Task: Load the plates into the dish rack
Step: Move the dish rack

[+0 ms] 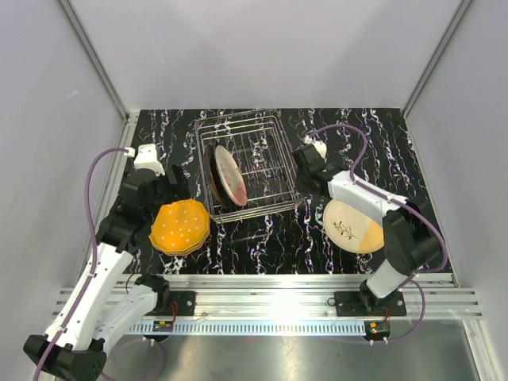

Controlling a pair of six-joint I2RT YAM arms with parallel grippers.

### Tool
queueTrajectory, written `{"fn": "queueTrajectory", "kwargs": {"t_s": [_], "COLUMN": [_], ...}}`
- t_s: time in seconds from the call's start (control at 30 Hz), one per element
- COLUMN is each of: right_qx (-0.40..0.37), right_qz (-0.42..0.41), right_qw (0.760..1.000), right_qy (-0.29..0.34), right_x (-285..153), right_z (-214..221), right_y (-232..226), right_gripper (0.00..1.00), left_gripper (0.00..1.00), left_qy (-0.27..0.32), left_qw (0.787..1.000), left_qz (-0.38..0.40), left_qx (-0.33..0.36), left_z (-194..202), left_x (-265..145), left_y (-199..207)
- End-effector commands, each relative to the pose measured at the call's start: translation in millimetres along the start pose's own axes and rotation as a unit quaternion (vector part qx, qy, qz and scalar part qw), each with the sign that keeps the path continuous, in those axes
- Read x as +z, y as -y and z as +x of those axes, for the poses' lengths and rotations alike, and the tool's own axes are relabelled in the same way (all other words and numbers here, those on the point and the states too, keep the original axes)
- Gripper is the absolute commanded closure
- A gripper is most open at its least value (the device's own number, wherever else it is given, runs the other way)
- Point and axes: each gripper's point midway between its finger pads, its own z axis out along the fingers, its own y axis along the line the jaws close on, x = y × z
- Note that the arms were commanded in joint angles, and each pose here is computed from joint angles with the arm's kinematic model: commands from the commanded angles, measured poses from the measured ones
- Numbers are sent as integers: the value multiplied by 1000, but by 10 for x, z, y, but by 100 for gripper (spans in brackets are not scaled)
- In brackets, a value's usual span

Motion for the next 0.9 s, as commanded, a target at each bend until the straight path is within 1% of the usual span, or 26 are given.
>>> {"fn": "queueTrajectory", "kwargs": {"t_s": [0.0,0.07,0.1,0.17,0.3,0.53,0.6,0.63,0.67,0.73,0.77,0.8,0.87], "right_qx": [76,88,90,100,108,117,119,120,117,115,109,107,102], "right_qz": [32,31,36,38,67,74,62,59,54,43,38,27,18], "right_qw": [997,996,995,994,992,990,991,991,992,992,993,994,994], "right_qy": [12,14,11,14,14,16,15,14,15,19,23,27,38], "right_x": [-95,-173,-181,-252,-306,-400,-445,-452,-471,-513,-550,-591,-696], "right_z": [4,47,104,136,336,549,580,586,572,512,467,398,290], "right_y": [153,182,217,229,353,409,374,360,350,304,288,238,218], "right_gripper": [91,94,98,100,100,100,100,96,77,60,55,45,39], "left_gripper": [1,1,1,1,1,1,1,1,1,1,1,1,1], "left_qy": [20,21,21,21,20,22,21,21,22,22,22,20,19], "left_qw": [1000,1000,999,999,999,999,999,999,999,999,999,999,999], "left_qz": [18,21,24,26,28,32,33,33,33,33,33,32,32], "left_qx": [-8,-9,-8,-9,-9,-7,-6,-7,-7,-7,-6,-6,-5], "left_z": [-83,-90,-94,-89,-82,-86,-84,-81,-90,-81,-85,-75,-69], "left_x": [-21,-27,-32,-34,-37,-47,-51,-49,-54,-49,-48,-46,-43], "left_y": [60,69,81,86,98,119,121,122,123,122,122,117,117]}}
